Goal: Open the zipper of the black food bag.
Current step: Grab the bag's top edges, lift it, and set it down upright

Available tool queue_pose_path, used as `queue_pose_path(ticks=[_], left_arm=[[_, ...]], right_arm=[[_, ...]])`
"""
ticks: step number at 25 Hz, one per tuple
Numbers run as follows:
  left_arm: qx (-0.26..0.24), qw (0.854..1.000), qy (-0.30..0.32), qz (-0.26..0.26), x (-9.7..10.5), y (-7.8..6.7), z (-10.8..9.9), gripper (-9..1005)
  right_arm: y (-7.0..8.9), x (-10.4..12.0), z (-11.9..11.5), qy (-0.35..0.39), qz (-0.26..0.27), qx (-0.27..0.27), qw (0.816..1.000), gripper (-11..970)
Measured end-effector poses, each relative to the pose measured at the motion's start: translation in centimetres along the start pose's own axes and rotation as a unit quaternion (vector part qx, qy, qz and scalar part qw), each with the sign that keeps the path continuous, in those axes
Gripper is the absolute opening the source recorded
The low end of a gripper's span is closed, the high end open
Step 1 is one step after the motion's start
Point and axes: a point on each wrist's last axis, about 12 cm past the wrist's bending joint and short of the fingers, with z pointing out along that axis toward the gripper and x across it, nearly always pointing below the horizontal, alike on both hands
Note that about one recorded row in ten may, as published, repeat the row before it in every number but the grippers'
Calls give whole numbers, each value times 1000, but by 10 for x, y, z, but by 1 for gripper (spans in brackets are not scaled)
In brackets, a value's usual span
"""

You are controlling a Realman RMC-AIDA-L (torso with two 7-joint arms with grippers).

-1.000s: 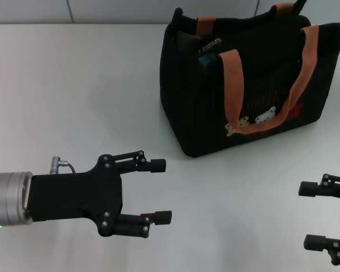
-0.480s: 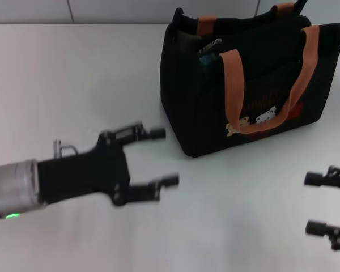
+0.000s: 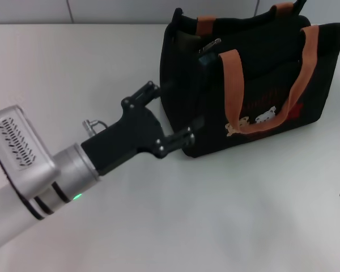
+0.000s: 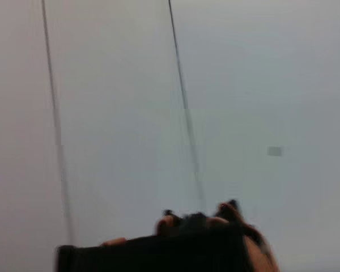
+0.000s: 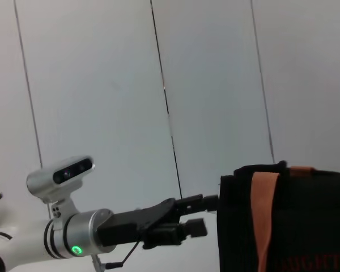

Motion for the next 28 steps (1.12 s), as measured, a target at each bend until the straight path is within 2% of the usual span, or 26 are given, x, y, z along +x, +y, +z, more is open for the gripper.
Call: queue_pose_path(ticks=[1,5,10,17,22,28], left_arm=[[0,1000,0,0,0,0,0,801],[-53,998,9,-11,3,-3,14,796],[-33,999,0,-19,0,-12,23,791],[-31,999,6,-31,2,-18,29,783],[-64,997,25,-38,5,-10,33,565],[-70,996,25,-43,5,-10,35,428]], right_arm=[[0,0,0,0,0,0,1000,825],[-1,1,0,2,-1,5,1000,825],[-1,1,0,3,-1,7,1000,825],[-1,2,3,2,0,9,1000,825],[-2,3,9,0,0,9,1000,825],[-3,2,11,-8,-3,14,1000,826]])
